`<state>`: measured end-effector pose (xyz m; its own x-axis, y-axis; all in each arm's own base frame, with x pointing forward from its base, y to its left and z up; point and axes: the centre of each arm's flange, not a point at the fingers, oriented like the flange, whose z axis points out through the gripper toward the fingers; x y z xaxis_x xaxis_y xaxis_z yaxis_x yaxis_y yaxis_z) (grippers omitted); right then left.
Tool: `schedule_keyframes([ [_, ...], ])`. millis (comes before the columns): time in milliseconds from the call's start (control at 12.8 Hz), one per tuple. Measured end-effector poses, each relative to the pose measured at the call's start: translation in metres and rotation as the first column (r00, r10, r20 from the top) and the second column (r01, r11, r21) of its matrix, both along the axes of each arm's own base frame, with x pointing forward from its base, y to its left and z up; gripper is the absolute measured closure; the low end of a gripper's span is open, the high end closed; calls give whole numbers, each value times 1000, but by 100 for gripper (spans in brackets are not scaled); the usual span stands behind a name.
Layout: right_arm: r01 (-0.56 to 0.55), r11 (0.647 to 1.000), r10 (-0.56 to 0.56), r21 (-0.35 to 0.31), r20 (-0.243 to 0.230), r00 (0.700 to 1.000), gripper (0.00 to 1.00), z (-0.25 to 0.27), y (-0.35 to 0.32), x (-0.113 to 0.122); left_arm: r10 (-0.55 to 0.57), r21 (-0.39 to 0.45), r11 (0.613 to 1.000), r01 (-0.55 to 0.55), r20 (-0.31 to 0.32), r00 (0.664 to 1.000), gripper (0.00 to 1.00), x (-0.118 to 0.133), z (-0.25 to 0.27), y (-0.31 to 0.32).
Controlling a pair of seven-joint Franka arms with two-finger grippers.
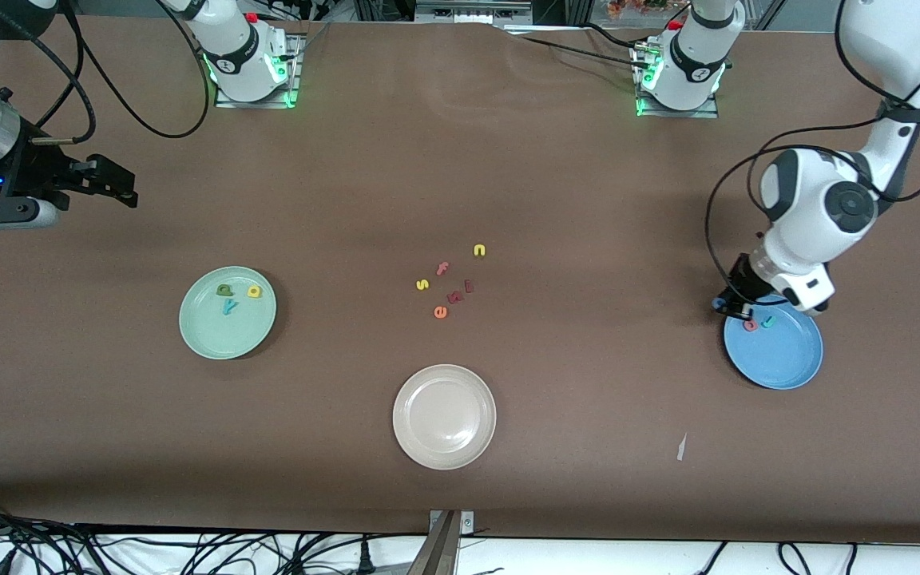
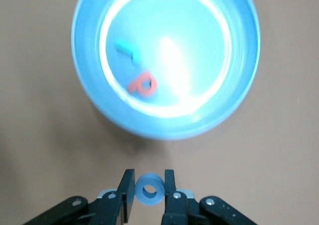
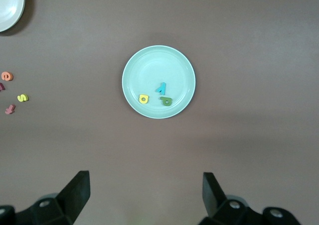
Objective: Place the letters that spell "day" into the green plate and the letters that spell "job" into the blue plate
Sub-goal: 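Carry the blue o to the blue plate and open the left gripper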
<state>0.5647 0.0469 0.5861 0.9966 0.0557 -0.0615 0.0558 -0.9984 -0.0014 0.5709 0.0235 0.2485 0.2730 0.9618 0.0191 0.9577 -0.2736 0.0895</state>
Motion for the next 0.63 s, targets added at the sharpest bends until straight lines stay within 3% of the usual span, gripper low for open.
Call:
schedule_keyframes([
  [235,-1,1000,1,0,0,1000,0,0,0,0,-38,60,997,38,-11,999,72,12,-19,39],
  [469,-1,1000,1,0,1,1000,0,0,0,0,-42,58,997,44,-30,999,70,15,-37,52],
  [626,-1,1000,1,0,1,1000,0,0,0,0,-61,59,996,63,-30,998,58,16,-37,52],
])
